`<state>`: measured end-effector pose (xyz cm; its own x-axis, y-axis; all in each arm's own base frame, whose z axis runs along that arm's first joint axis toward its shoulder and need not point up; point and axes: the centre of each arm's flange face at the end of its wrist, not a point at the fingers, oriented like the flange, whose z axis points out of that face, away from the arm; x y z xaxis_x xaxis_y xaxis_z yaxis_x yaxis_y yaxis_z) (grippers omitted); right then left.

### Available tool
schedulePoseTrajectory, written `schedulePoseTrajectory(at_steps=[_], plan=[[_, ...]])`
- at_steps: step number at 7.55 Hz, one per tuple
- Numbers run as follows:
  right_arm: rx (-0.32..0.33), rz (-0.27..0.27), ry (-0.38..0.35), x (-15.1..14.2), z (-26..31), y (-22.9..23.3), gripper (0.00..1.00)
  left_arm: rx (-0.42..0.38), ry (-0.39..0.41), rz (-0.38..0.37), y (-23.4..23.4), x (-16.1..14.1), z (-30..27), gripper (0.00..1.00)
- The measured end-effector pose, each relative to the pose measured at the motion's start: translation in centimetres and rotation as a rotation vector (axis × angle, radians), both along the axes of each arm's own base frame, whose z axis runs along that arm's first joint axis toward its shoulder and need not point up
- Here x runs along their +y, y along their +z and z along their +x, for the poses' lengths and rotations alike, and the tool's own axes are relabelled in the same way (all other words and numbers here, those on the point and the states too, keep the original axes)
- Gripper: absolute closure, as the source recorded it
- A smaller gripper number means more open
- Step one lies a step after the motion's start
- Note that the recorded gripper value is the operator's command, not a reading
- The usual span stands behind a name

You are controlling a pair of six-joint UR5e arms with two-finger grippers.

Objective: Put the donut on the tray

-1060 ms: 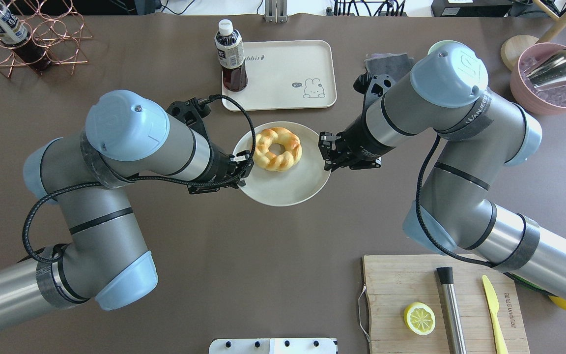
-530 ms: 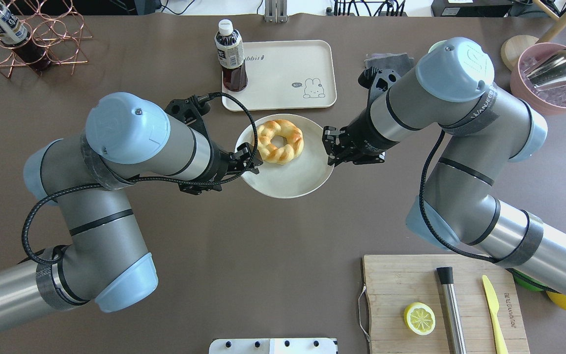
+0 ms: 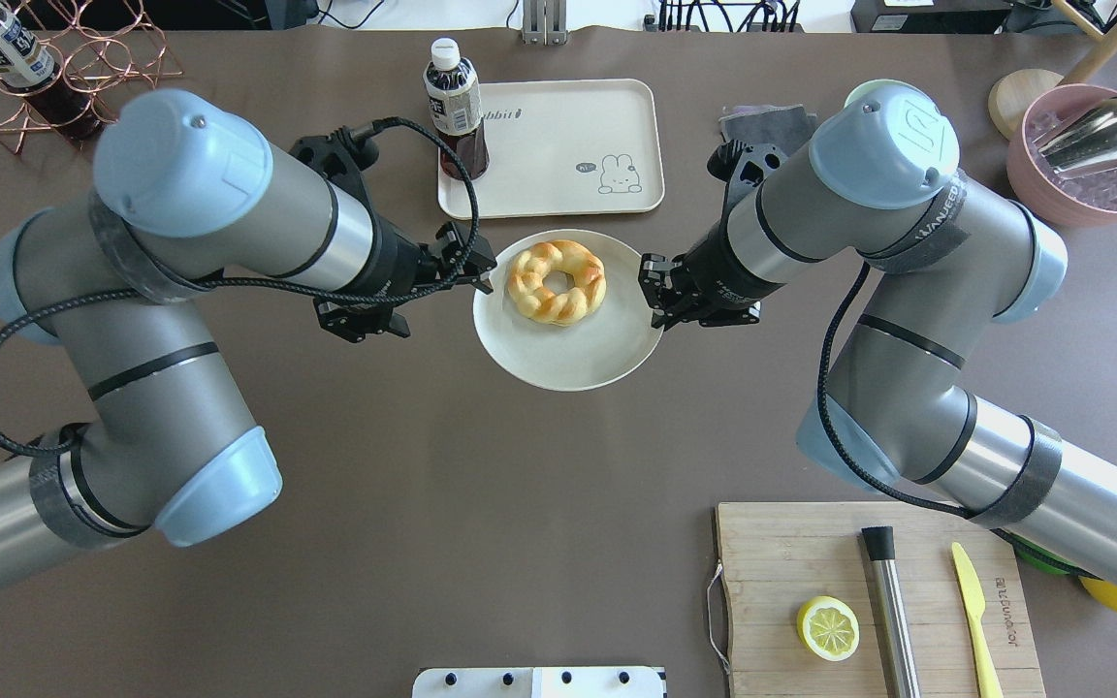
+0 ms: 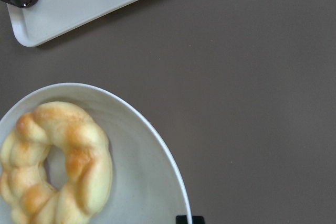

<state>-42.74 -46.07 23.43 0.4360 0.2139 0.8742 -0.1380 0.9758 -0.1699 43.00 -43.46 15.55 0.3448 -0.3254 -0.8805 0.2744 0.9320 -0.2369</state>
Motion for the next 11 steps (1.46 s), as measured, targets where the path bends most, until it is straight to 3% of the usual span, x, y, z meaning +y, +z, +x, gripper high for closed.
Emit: schedulePoseTrajectory(at_steps=[2, 4, 7, 9, 11], plan=[[0.007, 0.008, 0.016, -0.4, 0.0, 0.2, 1.00, 0.025, 0.002, -0.028, 0.6, -4.1, -6.0, 0.02], [0.006, 0.016, 0.057, -2.0, 1.7, 0.1, 1.00, -0.021, 0.026, 0.032, 5.1, -6.6, -11.6, 0.02], [0.021, 0.001, 0.247, -5.2, 3.9, -1.2, 1.00, -0.124, 0.017, 0.079, 11.4, -6.6, -14.3, 0.02], [0.039, -0.075, 0.363, -9.4, 2.8, -2.1, 1.00, -0.203, 0.010, 0.133, 15.7, -7.4, -18.2, 0.02], [0.043, -0.179, 0.449, -15.6, -0.3, -1.9, 1.00, -0.283, 0.027, 0.205, 20.2, -8.3, -23.8, 0.02]])
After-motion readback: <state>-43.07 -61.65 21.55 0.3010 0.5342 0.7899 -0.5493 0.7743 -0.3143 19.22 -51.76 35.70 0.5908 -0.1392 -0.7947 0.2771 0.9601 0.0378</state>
